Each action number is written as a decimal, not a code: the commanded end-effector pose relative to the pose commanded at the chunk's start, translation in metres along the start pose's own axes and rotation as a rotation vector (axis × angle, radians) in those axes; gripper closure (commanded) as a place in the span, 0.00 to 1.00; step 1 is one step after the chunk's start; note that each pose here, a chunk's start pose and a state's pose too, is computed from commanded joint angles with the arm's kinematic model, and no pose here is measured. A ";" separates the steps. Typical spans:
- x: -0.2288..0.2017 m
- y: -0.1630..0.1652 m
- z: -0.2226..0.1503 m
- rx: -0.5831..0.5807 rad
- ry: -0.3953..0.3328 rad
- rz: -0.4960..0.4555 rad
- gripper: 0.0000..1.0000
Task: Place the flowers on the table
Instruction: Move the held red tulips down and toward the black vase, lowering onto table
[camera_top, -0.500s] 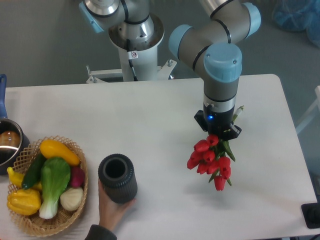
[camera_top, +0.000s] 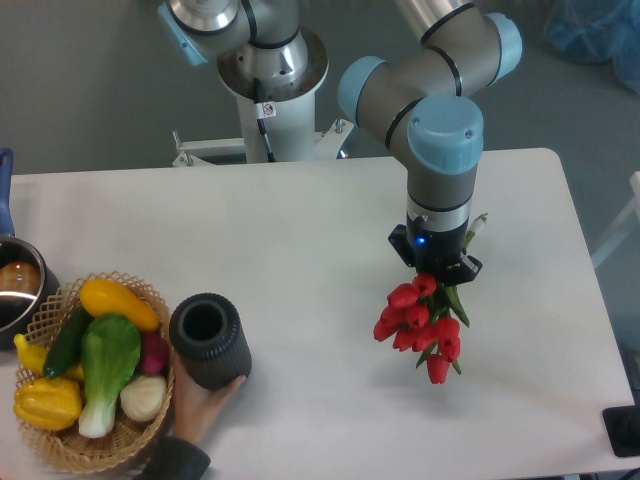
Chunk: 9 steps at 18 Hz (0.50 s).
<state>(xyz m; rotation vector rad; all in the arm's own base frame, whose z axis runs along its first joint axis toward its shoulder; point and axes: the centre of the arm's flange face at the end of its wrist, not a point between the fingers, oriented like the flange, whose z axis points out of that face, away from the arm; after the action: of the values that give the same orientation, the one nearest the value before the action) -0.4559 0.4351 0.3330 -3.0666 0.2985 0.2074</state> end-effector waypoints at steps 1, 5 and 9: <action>0.003 -0.003 0.002 -0.001 0.006 0.006 1.00; 0.023 -0.024 0.016 -0.009 0.038 0.038 0.99; 0.048 -0.058 0.026 -0.013 0.058 0.052 0.90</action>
<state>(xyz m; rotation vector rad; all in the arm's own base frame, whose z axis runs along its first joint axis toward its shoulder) -0.4015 0.4842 0.3032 -3.0837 0.3819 0.1234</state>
